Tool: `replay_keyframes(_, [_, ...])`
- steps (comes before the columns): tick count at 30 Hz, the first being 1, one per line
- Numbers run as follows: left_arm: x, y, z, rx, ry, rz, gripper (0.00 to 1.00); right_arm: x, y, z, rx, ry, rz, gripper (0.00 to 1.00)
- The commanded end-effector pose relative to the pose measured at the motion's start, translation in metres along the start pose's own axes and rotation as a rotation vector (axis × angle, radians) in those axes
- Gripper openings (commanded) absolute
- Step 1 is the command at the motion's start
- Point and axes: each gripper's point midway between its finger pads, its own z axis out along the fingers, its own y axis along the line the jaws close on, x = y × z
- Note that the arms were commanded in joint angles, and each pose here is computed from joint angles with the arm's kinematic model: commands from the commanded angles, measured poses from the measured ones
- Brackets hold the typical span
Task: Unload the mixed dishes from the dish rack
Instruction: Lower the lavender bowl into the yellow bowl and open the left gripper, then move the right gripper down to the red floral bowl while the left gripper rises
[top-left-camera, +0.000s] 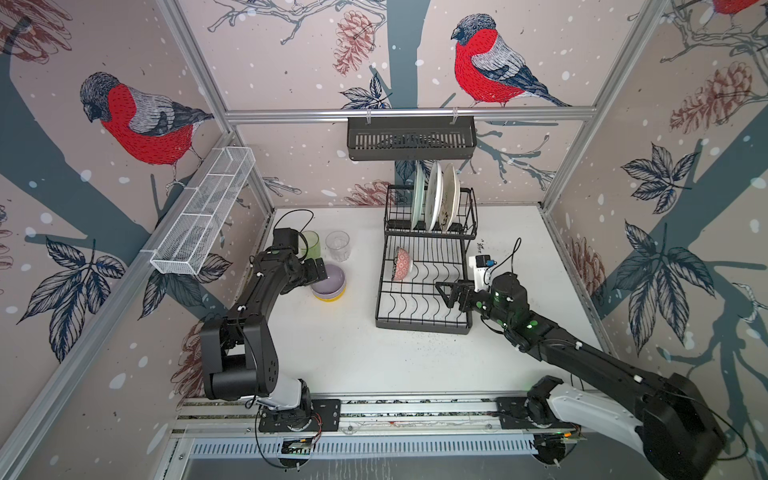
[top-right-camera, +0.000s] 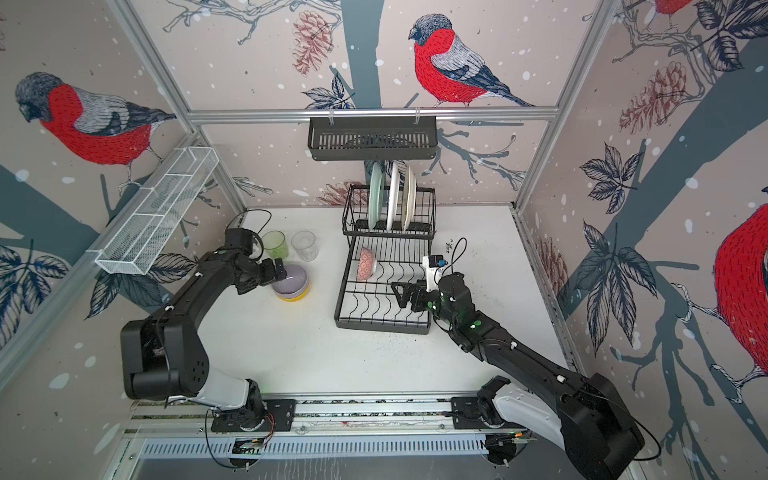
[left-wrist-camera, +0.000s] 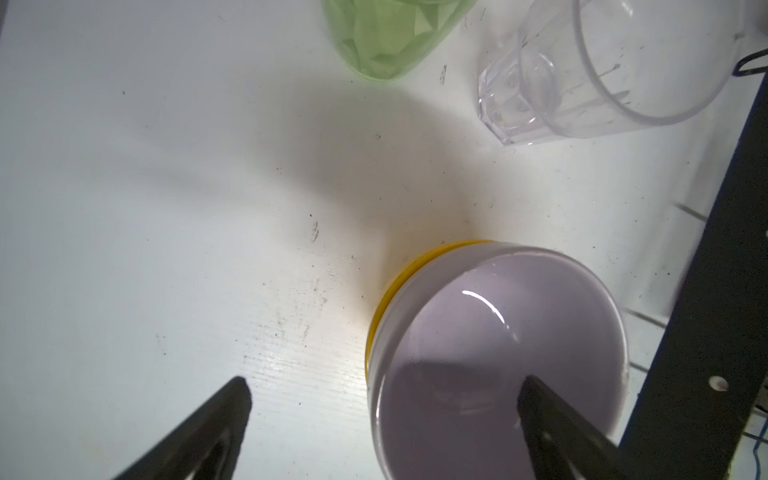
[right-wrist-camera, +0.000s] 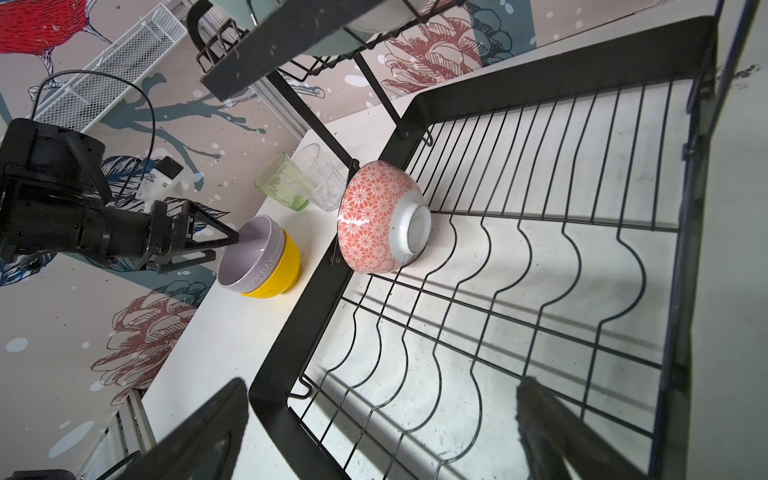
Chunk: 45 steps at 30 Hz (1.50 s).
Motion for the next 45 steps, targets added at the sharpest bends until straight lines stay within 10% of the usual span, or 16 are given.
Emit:
replay_keyframes(1, [-0.005,-0.006,-0.007,0.032,-0.021,0.017,0.97,-0.009,0.009,0.001,-0.041,-0.025,0.022,1.0])
replay_keyframes(45, [0.045,-0.109,-0.057,0.586,-0.141,0.146,0.97,0.016,0.008,0.096,0.174,0.072,-0.016,1.0])
